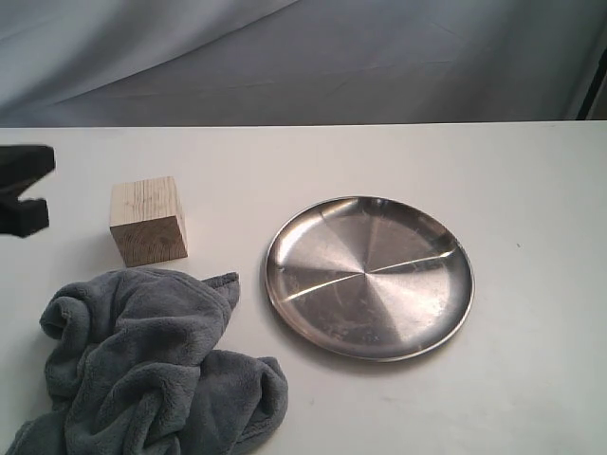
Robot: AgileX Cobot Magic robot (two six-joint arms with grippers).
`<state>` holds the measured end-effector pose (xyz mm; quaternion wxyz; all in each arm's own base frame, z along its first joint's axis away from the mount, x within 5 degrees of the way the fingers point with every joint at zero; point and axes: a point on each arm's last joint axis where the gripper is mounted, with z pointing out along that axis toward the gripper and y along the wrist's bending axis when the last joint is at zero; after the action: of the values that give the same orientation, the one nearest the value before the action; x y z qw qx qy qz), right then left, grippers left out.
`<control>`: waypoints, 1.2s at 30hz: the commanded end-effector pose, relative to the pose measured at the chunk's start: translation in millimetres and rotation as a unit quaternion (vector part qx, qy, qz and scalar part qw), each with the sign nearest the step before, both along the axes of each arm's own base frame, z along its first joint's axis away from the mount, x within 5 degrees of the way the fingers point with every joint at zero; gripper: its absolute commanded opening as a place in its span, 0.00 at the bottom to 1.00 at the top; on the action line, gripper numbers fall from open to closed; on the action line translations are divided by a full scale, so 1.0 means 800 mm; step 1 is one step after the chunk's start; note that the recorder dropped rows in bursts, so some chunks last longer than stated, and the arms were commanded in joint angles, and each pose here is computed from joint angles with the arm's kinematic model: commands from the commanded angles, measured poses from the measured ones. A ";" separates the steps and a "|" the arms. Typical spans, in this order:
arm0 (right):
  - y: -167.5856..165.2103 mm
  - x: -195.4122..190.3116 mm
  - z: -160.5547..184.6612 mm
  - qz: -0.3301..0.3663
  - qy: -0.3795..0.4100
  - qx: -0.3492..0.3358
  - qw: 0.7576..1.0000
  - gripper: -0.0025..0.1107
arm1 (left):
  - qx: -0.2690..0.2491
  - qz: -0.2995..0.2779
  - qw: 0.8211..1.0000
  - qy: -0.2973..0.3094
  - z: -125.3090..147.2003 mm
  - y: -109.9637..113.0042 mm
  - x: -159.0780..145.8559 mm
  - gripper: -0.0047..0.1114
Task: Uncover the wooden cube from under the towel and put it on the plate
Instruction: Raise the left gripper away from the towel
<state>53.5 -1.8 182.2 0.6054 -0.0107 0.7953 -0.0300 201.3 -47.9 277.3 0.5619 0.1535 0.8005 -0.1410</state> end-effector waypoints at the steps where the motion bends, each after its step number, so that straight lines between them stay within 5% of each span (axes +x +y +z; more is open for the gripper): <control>1: 0.000 0.000 0.000 0.002 -0.004 -0.001 1.000 0.02 | 0.002 0.003 1.000 -0.029 0.029 -0.002 0.022 0.07; 7: 0.000 0.000 0.000 0.002 -0.004 -0.001 1.000 0.02 | 0.002 0.002 0.999 -0.043 0.049 -0.005 0.053 0.07; 19: 0.000 0.000 0.000 0.002 -0.004 -0.001 1.000 0.02 | 0.159 -0.042 0.979 -0.124 0.072 -0.008 0.091 0.07; 26: 0.000 0.000 0.000 0.002 -0.004 -0.001 1.000 0.02 | 0.230 -0.011 0.965 -0.123 0.073 0.003 0.107 0.07; 30: 0.000 0.000 0.000 0.002 -0.004 -0.001 1.000 0.02 | 0.210 -0.004 0.977 -0.039 0.038 0.004 0.130 0.07; 34: 0.000 0.000 0.000 0.002 -0.004 -0.001 1.000 0.02 | 0.077 0.124 0.989 -0.007 0.043 0.014 0.144 0.07; 36: 0.000 0.000 0.000 0.002 -0.004 -0.001 1.000 0.02 | 0.124 0.108 0.986 -0.023 0.045 0.015 0.144 0.07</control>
<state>53.5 -1.8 182.2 0.6054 -0.0107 0.7953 -0.0300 315.2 -36.4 309.2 0.5594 0.1309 0.8184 0.0091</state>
